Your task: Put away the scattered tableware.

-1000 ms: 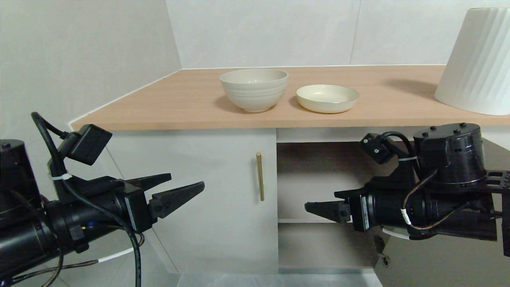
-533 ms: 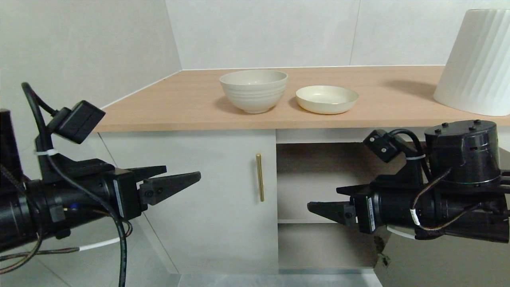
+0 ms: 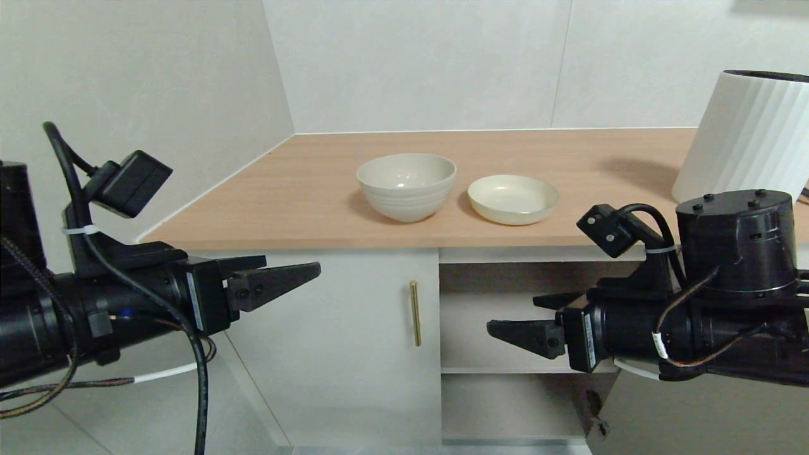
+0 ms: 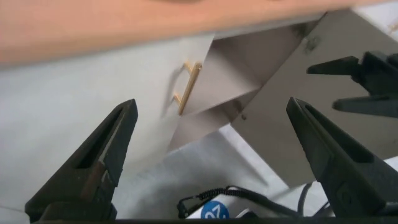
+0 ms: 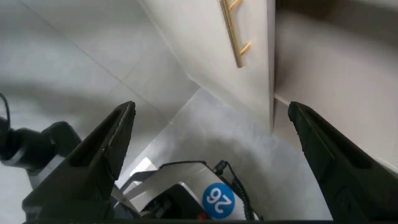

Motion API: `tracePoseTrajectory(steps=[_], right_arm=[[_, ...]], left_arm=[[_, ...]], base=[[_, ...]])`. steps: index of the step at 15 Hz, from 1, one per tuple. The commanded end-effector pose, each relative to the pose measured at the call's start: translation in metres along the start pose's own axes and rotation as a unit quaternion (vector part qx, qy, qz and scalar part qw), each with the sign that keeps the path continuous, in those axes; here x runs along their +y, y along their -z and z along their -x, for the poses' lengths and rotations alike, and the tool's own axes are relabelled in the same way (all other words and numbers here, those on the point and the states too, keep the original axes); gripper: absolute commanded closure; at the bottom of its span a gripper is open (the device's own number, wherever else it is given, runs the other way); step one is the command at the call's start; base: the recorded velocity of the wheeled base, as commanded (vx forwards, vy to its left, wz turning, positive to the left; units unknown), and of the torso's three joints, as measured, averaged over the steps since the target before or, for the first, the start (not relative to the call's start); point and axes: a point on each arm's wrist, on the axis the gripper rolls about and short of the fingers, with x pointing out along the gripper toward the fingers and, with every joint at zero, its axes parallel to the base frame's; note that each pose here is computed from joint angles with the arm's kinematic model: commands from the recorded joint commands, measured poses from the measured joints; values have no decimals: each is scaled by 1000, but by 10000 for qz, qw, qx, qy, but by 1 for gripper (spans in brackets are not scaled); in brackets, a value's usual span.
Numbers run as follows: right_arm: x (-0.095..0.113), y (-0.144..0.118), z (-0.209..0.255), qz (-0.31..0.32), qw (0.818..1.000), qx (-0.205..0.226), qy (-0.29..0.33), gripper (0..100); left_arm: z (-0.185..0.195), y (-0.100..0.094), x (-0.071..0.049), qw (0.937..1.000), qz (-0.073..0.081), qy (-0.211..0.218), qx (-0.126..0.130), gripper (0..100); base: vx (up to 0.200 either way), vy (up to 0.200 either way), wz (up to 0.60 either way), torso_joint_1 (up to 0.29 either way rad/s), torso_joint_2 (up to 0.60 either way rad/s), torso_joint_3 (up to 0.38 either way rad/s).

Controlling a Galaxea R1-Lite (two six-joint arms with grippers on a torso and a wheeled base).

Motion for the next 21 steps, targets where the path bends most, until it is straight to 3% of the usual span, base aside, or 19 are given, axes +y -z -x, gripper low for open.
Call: tracePoseTrajectory(steps=[1,7,9,10,12,16,20,21], right_arm=[[0,1,0,51,10000,12,-7,0],[-1,2,-1,108,9999,39,5,0],[-3,4,-3,83,9999,78,35,0],[-9,4,-5,40,9999,93,109,0],[-14,5,-12,9,9997,149,186,0],[-24,-4,-26,-79,9990,37,449,0],[-29,-37,-37,-1113,9828,265,1450,0],[-32,-39,-40,-1194,9796,231,1600,0]], left_arm=[[-1,0,0,10000,3,2,12,0],[-12,1,4,9999,58,-18,135,0],[-26,0,9,9992,314,-73,255,0],[-39,-3,14,9969,705,-110,326,0],[-54,-6,21,9927,1122,-208,395,0],[-64,-9,27,9867,1550,-279,391,0],[-82,-21,29,9713,2339,-326,284,0],[-84,-21,29,9700,2391,-338,286,0]], base=[[0,0,0,168,-461,-305],[0,0,0,181,-474,-286],[0,0,0,208,-491,-283],[0,0,0,212,-491,-290],[0,0,0,163,-383,-222],[0,0,0,28,-56,-38],[0,0,0,0,0,0],[0,0,0,0,0,0]])
